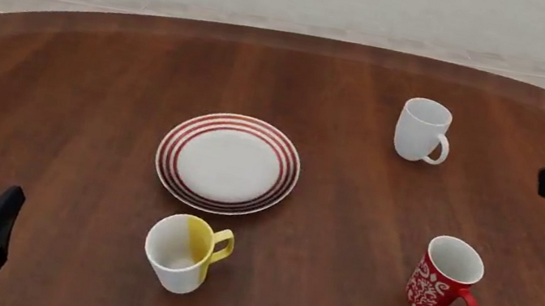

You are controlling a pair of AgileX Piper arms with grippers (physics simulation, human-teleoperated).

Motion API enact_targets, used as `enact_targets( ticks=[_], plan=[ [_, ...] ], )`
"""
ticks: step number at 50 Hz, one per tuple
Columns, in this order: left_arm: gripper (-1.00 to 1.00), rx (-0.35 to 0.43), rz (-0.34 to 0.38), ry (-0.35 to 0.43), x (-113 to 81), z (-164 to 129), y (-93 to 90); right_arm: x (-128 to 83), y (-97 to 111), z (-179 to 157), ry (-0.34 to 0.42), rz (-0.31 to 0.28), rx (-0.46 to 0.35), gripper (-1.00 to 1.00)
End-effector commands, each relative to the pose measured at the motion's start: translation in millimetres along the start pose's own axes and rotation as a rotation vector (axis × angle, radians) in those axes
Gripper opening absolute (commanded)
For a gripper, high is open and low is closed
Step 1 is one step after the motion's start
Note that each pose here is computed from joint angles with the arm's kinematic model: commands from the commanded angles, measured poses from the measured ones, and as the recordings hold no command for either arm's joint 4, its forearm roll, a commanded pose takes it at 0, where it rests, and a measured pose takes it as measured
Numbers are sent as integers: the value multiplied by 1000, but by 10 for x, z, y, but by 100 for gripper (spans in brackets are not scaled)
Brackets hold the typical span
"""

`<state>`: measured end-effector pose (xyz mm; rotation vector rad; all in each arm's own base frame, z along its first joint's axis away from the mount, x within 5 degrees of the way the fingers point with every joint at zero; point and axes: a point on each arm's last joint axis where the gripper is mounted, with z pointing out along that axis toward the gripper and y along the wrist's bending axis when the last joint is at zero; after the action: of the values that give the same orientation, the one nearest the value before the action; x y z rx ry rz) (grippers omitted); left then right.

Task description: Pick up the red mug and put it on the plate

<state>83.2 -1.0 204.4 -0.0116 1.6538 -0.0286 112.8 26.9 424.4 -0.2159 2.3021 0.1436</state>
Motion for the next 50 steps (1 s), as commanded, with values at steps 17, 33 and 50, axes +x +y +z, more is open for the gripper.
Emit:
enact_targets(
  ticks=[17,33,50],
  plan=[
    [100,-16,-10,8,19,-58,13,128,-111,165,-26,-56,66,100],
    [100,-24,-12,11,36,-113,18,249,-61,371,-47,-46,29,100],
    [100,-23,-12,13,36,-106,17,369,-66,490,-39,-5,28,100]
  ],
)
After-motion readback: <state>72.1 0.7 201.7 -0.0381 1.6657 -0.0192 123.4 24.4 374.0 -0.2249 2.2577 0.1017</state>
